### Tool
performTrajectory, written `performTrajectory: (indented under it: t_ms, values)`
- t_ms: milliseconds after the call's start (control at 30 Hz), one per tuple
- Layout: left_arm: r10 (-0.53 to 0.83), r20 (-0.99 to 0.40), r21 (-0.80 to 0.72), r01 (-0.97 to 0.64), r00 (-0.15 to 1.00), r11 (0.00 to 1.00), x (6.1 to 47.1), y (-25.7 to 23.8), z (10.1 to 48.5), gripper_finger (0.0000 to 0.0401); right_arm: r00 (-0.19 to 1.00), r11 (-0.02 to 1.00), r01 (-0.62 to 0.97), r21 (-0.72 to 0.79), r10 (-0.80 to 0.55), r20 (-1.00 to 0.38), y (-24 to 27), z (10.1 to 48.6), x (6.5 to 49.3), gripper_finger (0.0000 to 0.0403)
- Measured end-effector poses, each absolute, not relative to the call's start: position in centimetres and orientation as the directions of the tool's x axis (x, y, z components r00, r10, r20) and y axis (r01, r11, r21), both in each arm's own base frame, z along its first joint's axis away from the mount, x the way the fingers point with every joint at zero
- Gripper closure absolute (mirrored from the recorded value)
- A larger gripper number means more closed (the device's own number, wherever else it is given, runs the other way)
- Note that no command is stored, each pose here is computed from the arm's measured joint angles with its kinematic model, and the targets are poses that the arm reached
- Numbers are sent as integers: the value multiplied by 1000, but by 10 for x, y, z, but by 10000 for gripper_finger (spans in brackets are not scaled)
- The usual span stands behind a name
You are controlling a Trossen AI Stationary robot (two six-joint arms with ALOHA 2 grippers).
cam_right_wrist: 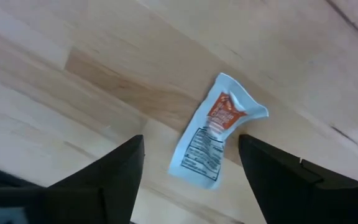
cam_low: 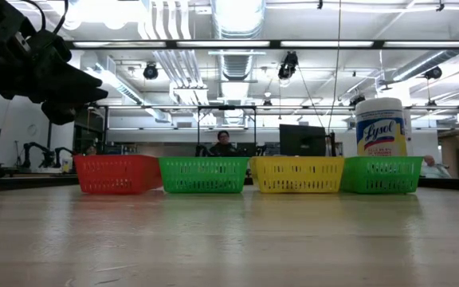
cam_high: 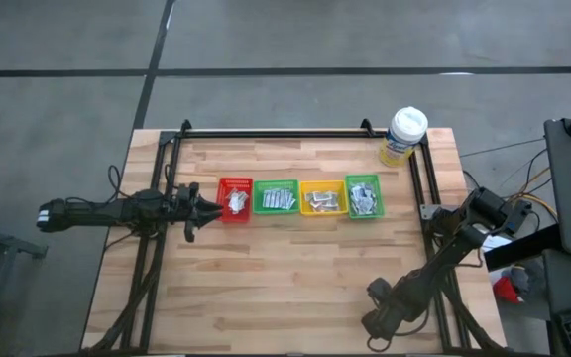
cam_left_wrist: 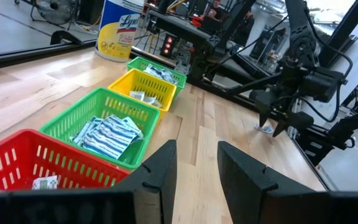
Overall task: Pick & Place First Aid Supplies
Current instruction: Put the orange ointment pack into the yellow bin
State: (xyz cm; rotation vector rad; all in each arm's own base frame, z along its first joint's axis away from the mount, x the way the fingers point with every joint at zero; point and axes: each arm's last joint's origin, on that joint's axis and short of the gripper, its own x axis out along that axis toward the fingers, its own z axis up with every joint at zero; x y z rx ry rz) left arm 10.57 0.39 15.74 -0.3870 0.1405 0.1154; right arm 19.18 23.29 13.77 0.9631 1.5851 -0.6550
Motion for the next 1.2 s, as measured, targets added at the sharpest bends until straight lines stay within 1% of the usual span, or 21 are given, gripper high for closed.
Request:
performTrajectory:
  t_ms: [167, 267, 600, 1200]
  values:
    - [85, -161, -367, -140, 983, 920, 106, 4, 157, 288, -66, 515, 855, 66, 232, -970, 234, 135, 193, 136]
    - [85, -161, -367, -140, 983, 920, 106, 4, 157, 288, -64, 490, 870, 59, 231, -971, 233, 135, 192, 144]
    - [85, -160, -367, -140, 983, 920, 106, 4, 157, 288, -80, 462, 886, 25, 206, -975, 231, 134, 191, 206]
    - [85, -160, -368, -140, 983, 919, 106, 4, 157, 288, -86, 468, 884, 11, 186, -979, 228, 137, 188, 300]
